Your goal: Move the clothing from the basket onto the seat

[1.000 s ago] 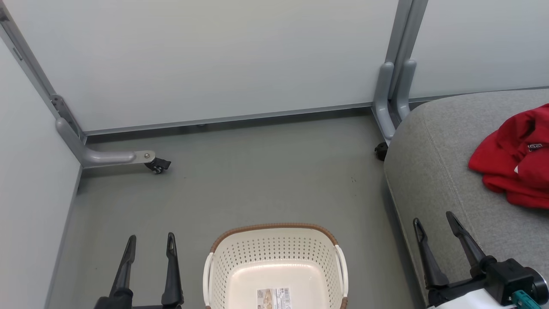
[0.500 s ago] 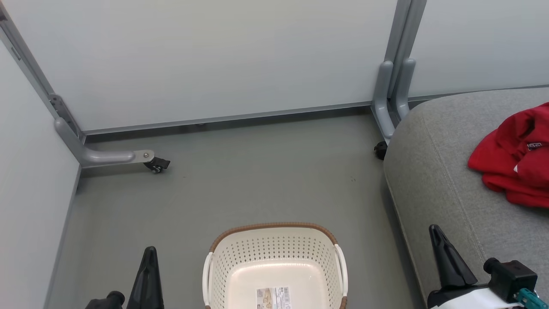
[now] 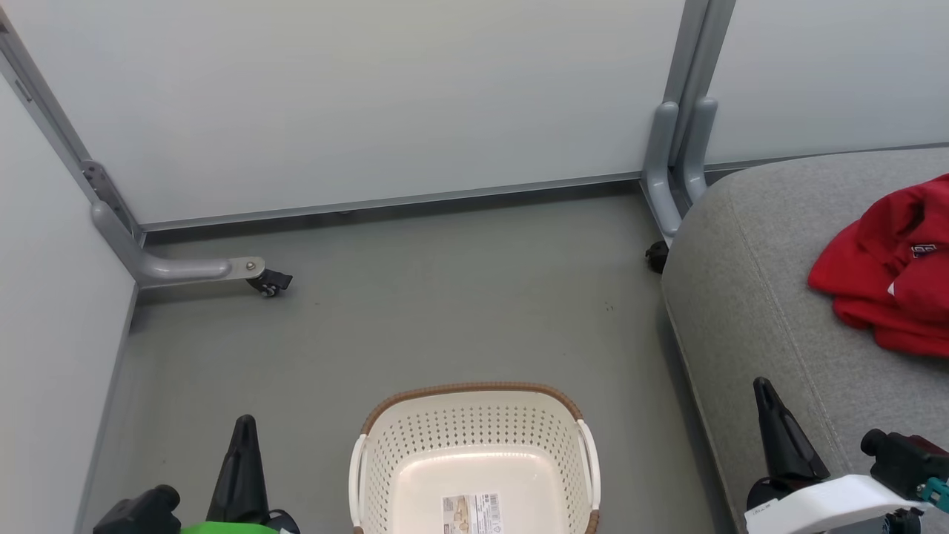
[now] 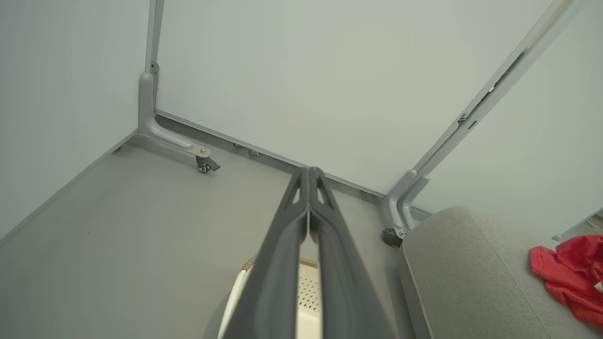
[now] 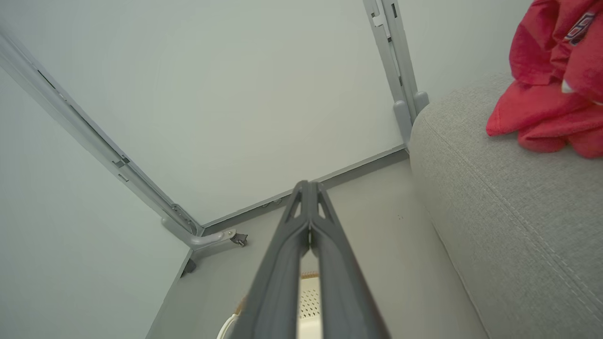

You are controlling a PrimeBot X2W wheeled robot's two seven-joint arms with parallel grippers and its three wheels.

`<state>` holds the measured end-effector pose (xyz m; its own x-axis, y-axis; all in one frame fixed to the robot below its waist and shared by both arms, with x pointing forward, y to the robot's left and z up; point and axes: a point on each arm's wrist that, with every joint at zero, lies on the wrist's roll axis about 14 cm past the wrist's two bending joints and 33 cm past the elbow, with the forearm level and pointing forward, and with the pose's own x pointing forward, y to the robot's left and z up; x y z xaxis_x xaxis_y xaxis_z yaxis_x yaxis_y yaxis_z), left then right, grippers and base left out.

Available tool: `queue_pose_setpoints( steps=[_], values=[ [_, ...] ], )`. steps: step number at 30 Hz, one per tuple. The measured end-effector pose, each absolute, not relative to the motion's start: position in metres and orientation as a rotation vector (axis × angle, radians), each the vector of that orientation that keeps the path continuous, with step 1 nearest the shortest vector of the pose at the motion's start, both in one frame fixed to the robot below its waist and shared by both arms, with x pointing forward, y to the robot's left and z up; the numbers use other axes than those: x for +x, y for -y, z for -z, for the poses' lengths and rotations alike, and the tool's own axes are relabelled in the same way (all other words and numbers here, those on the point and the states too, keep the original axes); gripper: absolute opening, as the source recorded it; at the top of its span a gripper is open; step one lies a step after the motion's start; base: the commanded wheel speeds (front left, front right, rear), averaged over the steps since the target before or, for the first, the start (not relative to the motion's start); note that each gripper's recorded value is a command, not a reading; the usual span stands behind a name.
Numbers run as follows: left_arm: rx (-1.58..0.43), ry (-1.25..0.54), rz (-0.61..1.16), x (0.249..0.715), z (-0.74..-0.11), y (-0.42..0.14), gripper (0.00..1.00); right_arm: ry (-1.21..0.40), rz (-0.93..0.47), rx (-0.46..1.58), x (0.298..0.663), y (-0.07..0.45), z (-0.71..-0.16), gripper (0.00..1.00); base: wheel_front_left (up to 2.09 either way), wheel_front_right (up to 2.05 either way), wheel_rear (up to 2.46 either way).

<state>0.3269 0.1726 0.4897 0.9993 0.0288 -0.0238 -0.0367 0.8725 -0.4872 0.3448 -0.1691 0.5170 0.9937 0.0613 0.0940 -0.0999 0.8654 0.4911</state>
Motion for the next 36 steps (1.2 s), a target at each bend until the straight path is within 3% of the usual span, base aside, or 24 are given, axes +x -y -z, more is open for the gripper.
queue_pose_setpoints(
  steps=[36],
  values=[
    [-1.003, -0.057, -0.059, 0.354, -0.488, -0.186, 0.0, 0.014, -0.015, 1.004, 0.366, 0.186, -0.508, 0.0, 0.0, 0.0, 0.0]
  ],
)
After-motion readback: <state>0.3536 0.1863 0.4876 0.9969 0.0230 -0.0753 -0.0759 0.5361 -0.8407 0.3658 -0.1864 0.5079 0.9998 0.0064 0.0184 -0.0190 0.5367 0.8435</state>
